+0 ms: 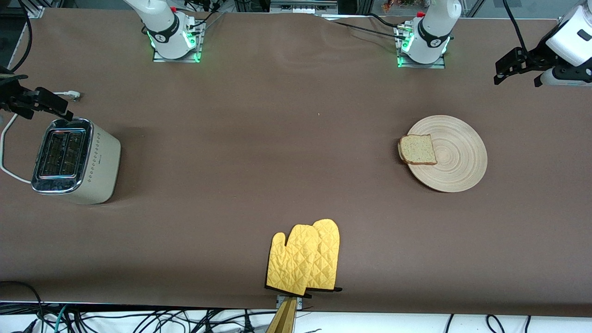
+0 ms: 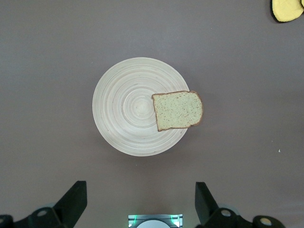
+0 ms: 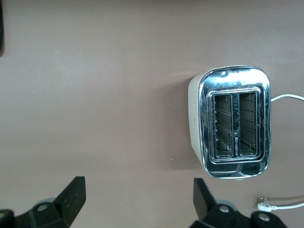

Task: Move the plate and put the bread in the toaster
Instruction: 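Reach the left gripper toward the wooden plate's rim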

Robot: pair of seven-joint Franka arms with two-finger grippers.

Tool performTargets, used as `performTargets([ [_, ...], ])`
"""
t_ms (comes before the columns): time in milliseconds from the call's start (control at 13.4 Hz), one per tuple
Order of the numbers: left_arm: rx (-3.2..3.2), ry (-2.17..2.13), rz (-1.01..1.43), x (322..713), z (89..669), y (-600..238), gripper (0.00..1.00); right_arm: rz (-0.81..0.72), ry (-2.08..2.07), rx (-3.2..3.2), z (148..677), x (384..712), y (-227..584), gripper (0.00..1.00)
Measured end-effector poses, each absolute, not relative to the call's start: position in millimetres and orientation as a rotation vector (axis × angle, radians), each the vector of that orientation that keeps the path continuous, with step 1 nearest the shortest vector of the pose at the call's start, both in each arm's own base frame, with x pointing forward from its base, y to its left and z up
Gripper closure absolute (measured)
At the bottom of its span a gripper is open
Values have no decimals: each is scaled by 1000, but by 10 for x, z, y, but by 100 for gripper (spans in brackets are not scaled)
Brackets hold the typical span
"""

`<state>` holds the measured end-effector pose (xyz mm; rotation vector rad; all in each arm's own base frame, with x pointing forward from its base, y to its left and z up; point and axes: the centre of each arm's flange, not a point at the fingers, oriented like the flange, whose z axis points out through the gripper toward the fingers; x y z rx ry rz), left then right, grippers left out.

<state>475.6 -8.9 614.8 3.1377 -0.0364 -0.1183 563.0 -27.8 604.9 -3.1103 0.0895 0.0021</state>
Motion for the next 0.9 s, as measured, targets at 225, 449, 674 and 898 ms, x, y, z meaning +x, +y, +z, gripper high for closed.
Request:
performTargets([
  [225, 3138, -37, -119, 4757, 6146, -90, 0, 11, 93, -3110, 6015, 5628, -333, 0],
  [449, 3137, -35, -120, 4760, 6142, -84, 0, 11, 96, -3110, 6015, 5628, -350, 0],
  [674, 3116, -13, -164, 4847, 5989, 239, 0, 4, 107, -3110, 6017, 5629, -399, 0],
  [898, 3042, -11, -233, 5066, 5436, 1173, 0, 5, 111, -3110, 6006, 5630, -420, 0],
])
